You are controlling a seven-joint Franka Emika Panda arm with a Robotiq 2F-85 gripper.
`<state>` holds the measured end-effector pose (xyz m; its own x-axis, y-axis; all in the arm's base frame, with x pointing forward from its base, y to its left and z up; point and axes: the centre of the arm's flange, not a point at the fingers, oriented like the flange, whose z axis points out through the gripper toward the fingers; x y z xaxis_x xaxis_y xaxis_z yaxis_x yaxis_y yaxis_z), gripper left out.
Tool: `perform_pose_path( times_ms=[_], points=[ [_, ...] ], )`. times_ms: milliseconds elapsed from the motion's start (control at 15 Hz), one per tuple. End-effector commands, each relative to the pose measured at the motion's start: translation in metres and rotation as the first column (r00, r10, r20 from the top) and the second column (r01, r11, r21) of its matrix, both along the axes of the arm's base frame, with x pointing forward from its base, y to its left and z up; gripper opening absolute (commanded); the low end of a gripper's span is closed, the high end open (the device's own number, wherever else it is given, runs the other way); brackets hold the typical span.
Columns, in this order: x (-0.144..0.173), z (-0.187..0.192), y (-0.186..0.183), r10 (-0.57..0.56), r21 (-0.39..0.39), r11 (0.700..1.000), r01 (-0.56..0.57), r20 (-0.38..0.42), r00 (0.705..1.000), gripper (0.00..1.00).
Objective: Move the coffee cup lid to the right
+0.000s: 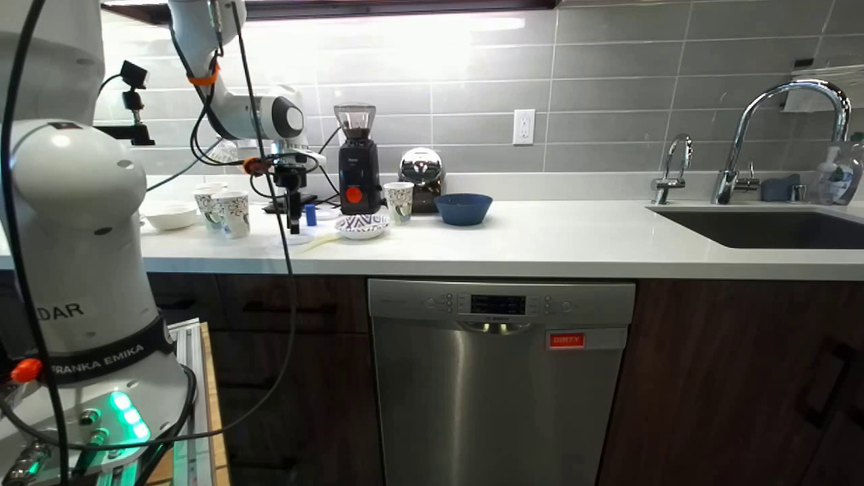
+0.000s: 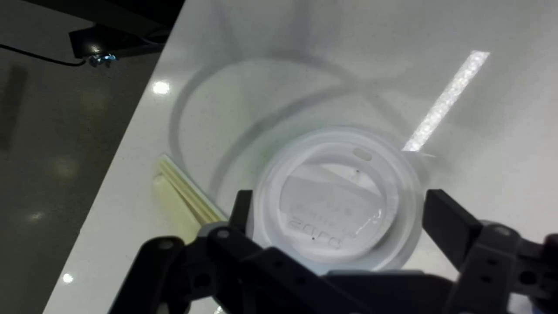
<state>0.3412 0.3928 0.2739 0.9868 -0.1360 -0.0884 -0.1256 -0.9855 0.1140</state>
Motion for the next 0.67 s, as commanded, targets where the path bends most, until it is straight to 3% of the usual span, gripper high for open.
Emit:
perform_pose_path(
  times_ms=[0, 600],
  points=[
    [0.0027, -0.004, 0.0077, -0.026, -0.017, 1.0, 0.025, -0.015, 1.0, 1.0],
    [0.0021, -0.0107, 0.0055, -0.032, -0.017, 0.999, 0.032, -0.028, 0.999, 1.0]
  ],
)
